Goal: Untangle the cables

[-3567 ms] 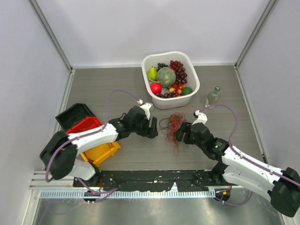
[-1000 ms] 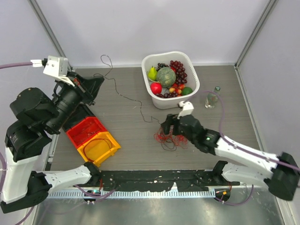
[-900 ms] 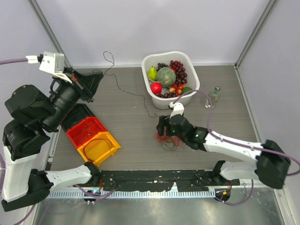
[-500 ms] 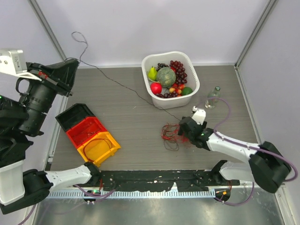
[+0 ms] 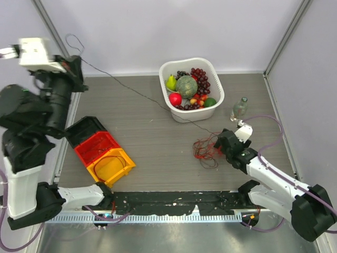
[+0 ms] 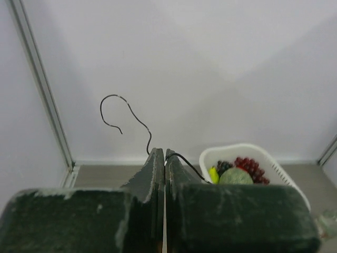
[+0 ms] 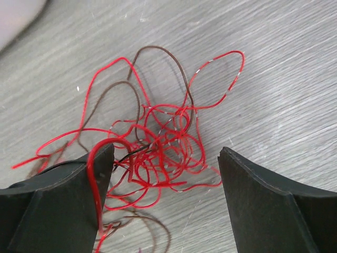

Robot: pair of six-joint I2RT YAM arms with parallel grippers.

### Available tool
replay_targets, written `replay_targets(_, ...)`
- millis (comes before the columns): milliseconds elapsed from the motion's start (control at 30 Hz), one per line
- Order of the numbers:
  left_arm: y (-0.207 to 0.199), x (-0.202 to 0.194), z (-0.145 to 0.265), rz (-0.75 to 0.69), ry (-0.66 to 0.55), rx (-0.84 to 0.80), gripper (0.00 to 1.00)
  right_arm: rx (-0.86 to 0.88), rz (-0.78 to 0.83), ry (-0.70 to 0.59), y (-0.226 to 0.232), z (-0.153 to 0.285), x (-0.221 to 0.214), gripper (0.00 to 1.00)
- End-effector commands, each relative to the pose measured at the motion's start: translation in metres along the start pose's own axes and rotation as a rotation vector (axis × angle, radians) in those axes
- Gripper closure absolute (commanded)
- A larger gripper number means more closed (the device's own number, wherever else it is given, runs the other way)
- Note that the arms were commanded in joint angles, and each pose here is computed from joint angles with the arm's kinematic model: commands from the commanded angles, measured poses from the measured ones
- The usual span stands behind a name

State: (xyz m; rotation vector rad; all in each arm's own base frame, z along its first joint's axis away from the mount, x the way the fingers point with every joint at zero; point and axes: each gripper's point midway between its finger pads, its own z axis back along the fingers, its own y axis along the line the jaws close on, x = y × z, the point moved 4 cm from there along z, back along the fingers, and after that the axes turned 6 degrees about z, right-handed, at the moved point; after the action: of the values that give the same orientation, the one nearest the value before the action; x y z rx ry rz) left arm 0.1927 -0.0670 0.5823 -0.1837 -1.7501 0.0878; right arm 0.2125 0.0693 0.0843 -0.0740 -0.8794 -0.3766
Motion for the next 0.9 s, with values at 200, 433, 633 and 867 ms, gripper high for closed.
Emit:
replay_targets(200,0.043,0.081,0.040,0.197,-0.220,0.010,1.00,-0.016,-0.146,-0.221,-0.021,0.025,0.061,0.17)
replay_targets(433,0.024,0.050,0.042,0.237,-0.150,-0.107,1.00,0.491,0.114,-0.248,0.046,0.053,0.079,0.15)
replay_targets(633,0.011,0.042,0.047,0.281,-0.117,-0.207,1.00,0.755,0.219,-0.277,0.092,0.068,0.094,0.15)
replay_targets(867,0.015,0.047,0.056,0.276,-0.121,-0.234,1.00,0.862,0.350,-0.320,0.123,0.083,0.080,0.16)
